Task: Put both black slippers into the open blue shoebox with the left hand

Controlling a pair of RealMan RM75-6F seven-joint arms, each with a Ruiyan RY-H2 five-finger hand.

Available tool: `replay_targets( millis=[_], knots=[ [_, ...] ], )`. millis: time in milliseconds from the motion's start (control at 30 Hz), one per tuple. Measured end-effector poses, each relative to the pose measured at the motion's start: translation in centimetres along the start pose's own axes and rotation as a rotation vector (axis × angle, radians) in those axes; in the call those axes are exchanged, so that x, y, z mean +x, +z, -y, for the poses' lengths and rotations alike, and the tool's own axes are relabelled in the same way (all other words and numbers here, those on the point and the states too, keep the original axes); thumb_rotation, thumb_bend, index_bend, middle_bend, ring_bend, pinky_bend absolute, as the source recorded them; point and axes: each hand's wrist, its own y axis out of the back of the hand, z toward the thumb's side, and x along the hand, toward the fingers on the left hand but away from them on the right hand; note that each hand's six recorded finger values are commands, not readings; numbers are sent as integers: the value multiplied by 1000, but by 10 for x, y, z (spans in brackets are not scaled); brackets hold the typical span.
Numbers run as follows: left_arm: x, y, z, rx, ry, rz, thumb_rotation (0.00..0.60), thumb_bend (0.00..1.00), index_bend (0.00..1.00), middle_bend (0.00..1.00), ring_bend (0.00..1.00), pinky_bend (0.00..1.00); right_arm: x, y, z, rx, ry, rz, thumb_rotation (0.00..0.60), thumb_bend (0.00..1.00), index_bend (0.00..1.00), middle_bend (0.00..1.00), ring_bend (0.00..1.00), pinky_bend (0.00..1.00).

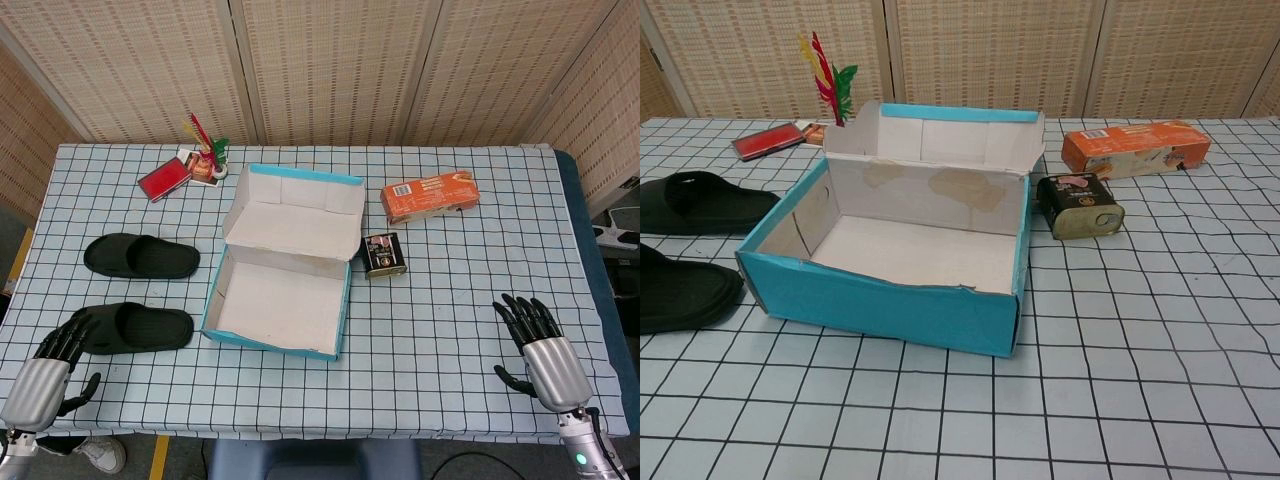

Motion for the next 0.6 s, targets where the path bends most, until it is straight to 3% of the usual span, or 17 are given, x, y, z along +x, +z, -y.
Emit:
replay_targets(
  millis=[200, 333, 600],
  knots=[
    [6, 7, 6, -28, -21, 32, 600, 392, 0, 0, 0, 136, 6, -7, -9, -4, -22, 18, 600, 106, 0, 0, 0, 0],
    [18, 13, 16, -49, -80, 59, 600, 391, 0, 0, 0, 77, 8, -6, -9, 11, -15, 12, 600, 106, 0, 0, 0, 0],
    [68, 24, 36, 68, -224, 52, 600, 367, 0, 0, 0, 24, 7, -4, -7, 6, 6, -8, 600, 106, 0, 0, 0, 0]
  ],
)
